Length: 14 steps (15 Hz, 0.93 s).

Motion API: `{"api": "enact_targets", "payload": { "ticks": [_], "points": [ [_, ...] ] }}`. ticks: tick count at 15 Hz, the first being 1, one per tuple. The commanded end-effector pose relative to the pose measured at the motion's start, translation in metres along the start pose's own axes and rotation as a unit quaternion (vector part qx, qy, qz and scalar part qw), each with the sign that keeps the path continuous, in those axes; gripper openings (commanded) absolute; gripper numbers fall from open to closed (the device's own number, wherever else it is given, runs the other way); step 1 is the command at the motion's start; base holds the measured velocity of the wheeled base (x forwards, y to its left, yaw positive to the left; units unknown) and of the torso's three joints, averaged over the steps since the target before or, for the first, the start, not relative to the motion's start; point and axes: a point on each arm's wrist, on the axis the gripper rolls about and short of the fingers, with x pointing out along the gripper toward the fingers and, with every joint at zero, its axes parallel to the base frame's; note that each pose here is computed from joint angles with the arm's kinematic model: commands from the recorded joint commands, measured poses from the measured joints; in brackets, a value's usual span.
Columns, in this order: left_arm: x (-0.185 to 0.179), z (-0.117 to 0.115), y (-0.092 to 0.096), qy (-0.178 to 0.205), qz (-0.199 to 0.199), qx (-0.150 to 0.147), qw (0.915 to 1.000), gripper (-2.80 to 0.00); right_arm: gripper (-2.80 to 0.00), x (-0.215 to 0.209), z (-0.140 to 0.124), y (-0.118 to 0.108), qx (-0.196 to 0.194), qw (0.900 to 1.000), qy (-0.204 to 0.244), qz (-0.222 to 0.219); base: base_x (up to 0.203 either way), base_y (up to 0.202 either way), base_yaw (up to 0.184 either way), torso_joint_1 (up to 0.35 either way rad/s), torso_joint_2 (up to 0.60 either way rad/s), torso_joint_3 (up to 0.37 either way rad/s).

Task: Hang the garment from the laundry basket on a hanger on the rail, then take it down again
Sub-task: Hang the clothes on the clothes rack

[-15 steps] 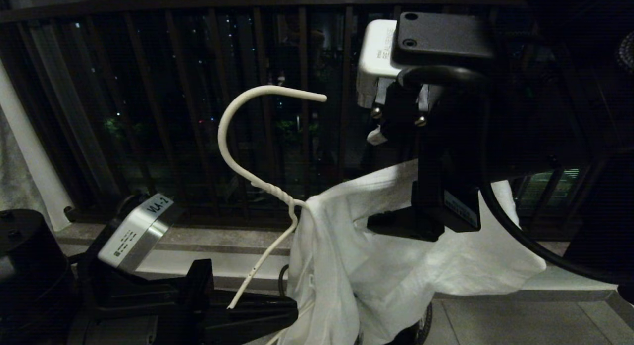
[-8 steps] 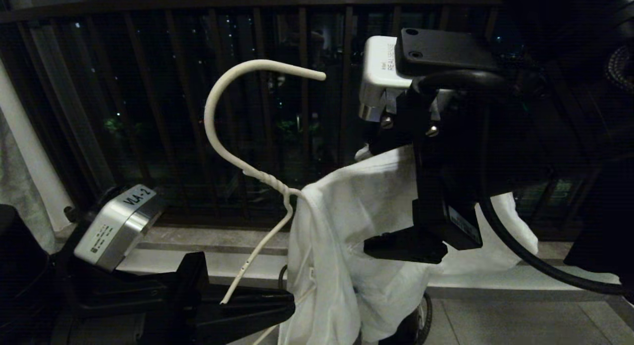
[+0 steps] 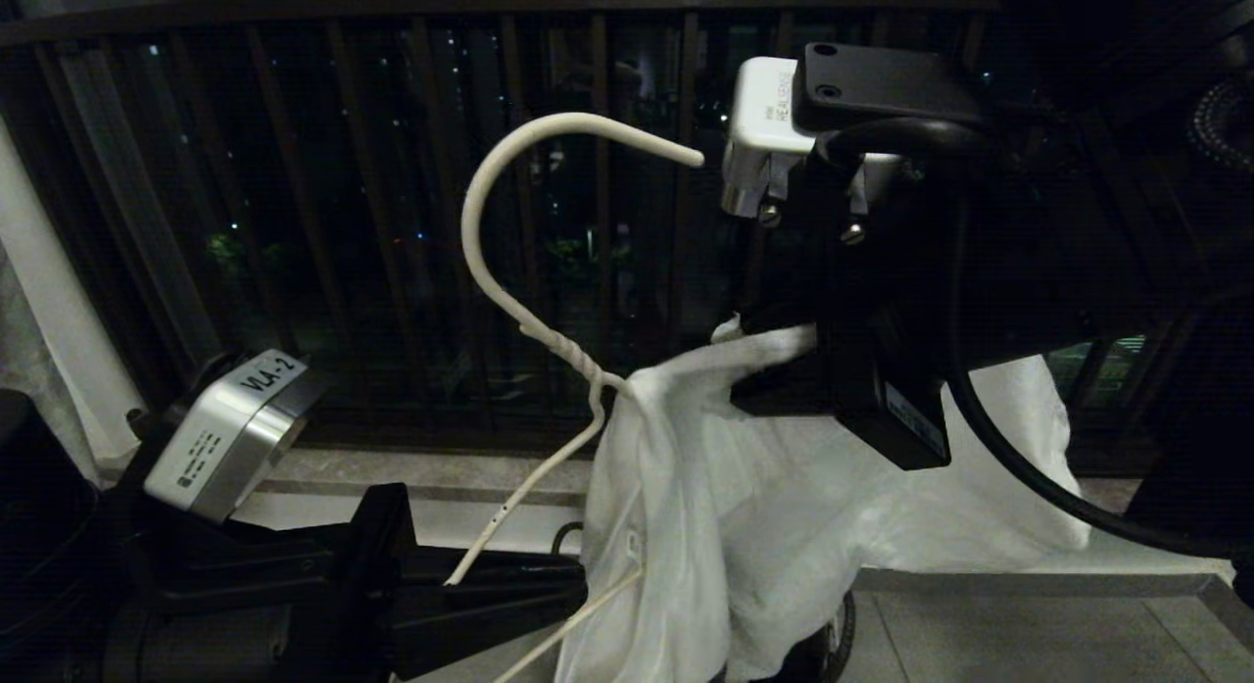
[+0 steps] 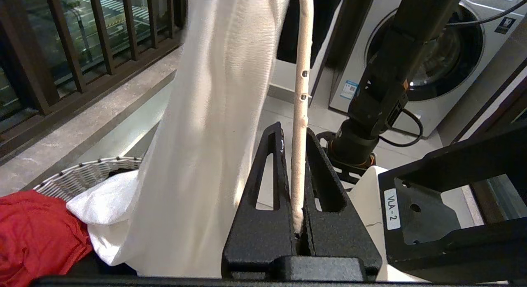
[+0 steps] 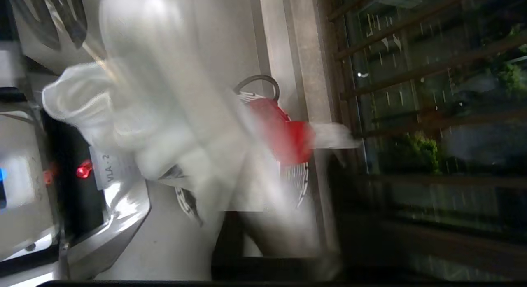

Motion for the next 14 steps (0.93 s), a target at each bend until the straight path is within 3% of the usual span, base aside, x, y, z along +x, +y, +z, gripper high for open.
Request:
{"api": "enact_targets", "payload": {
  "ticks": [1, 3, 7, 8, 12, 14],
  "points": [
    [0.0, -0.001, 0.0, -0.002, 0.007, 0.001, 1.0, -2.8, -2.8, 0.0, 0.0, 0.0, -0.001, 1.0, 0.002, 0.003, 0.0, 0.0, 0.0, 0.0, 0.0, 0.0],
    [-0.003, -0.003, -0.002, 0.001, 0.008, 0.015, 0.9998, -2.8, -2.8, -0.002, 0.002, 0.0, -0.002, 1.0, -0.006, 0.003, 0.0, 0.0, 0.0, 0.0, 0.0, 0.0],
    [-0.001, -0.003, 0.001, 0.0, 0.02, 0.016, 0.9997, -2.8, -2.8, -0.003, 0.003, 0.0, -0.003, 1.0, -0.011, 0.005, 0.0, 0.0, 0.0, 0.0, 0.0, 0.0],
    [-0.002, -0.004, 0.001, 0.001, 0.021, 0.021, 0.9996, 0.0, -2.8, -0.005, 0.003, 0.0, -0.003, 1.0, -0.013, 0.005, 0.0, 0.0, 0.0, 0.0, 0.0, 0.0],
    [-0.003, -0.003, 0.001, -0.001, 0.023, 0.029, 0.9993, 0.0, -2.8, -0.013, 0.005, 0.0, -0.004, 1.0, -0.024, 0.003, 0.0, 0.0, 0.0, 0.0, 0.0, 0.0],
    [-0.008, 0.005, 0.006, -0.016, 0.046, 0.041, 0.998, 0.0, -2.8, -0.015, 0.004, -0.001, -0.002, 1.0, -0.023, 0.001, 0.0, 0.0, 0.0, 0.0, 0.0, 0.0]
  ]
}}
